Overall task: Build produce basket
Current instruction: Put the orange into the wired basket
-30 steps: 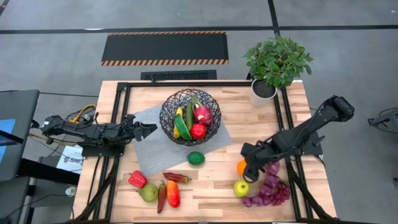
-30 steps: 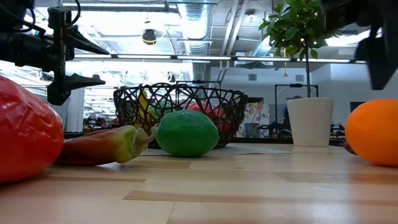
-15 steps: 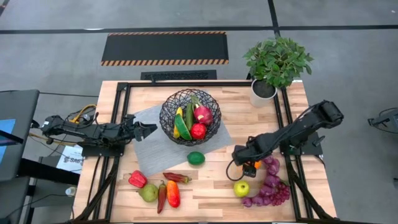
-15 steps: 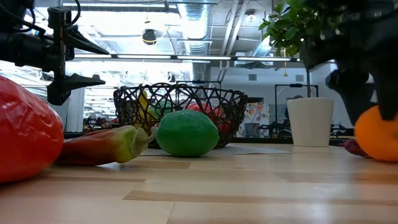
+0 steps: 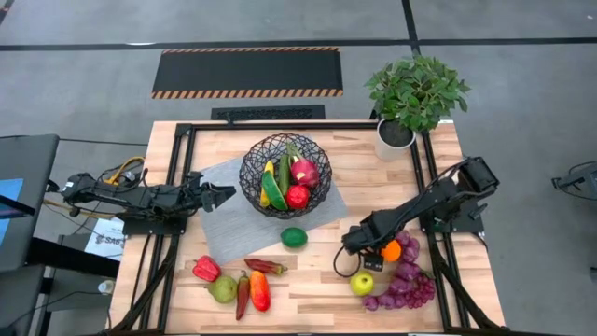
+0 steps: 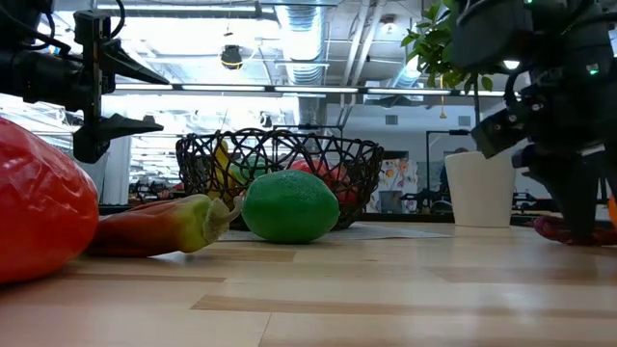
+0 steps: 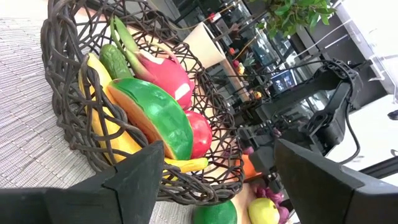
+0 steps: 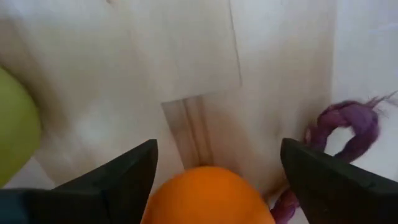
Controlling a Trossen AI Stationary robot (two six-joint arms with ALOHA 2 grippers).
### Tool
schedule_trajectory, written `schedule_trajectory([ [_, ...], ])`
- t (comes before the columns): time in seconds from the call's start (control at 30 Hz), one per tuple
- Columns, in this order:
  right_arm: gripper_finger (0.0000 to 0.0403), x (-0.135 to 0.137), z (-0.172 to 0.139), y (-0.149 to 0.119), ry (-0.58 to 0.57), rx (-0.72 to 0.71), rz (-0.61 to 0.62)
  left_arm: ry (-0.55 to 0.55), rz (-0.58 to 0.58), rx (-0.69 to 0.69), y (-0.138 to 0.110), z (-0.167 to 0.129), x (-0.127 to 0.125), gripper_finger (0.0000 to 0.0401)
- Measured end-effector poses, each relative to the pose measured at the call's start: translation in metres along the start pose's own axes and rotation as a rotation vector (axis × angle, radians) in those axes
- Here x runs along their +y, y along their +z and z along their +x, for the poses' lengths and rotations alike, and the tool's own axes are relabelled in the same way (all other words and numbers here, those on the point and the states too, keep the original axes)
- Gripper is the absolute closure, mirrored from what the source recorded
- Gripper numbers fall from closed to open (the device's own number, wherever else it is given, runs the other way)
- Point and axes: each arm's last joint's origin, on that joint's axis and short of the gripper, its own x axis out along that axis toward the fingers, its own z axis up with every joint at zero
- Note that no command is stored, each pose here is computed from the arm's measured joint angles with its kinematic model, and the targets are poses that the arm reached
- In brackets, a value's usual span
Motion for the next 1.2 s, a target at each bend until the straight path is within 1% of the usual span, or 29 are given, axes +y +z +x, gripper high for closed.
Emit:
schedule_trajectory([
  [0.13,0.005,-0.003,-0.009,-0.006,0.015,0.015,0.017,0.0,0.01,0.001,0.0,0.0,0.0,0.0112],
  [0.33,0.0045,-0.006,-0.035,-0.015,0.082,-0.068,0.101,0.0,0.016,0.001,0.0,0.0,0.0,0.0112],
  [0.5,0.0045,-0.011,-0.055,-0.035,0.097,-0.076,0.197,0.001,0.017,0.001,0.0,0.0,0.0,0.0112],
  [0.6,0.0044,-0.004,-0.065,-0.046,0.151,-0.118,0.212,0.001,0.017,0.001,0.0,0.0,0.0,0.0112],
  [0.67,0.0044,0.001,-0.069,-0.053,0.168,-0.129,0.198,0.001,0.017,0.0,0.0,0.0,0.0,0.0112],
  [0.83,0.0043,0.01,-0.065,-0.063,0.134,-0.129,0.153,0.012,0.017,-0.018,0.0,0.0,0.0,0.0112],
  [1.03,0.0028,0.017,-0.041,-0.051,0.084,-0.034,0.206,0.017,0.017,-0.026,0.001,0.0,0.0,0.0112],
  [1.2,0.0009,0.023,-0.025,-0.041,0.064,0.008,0.204,0.017,0.017,-0.026,0.001,0.0,0.0,0.0112],
])
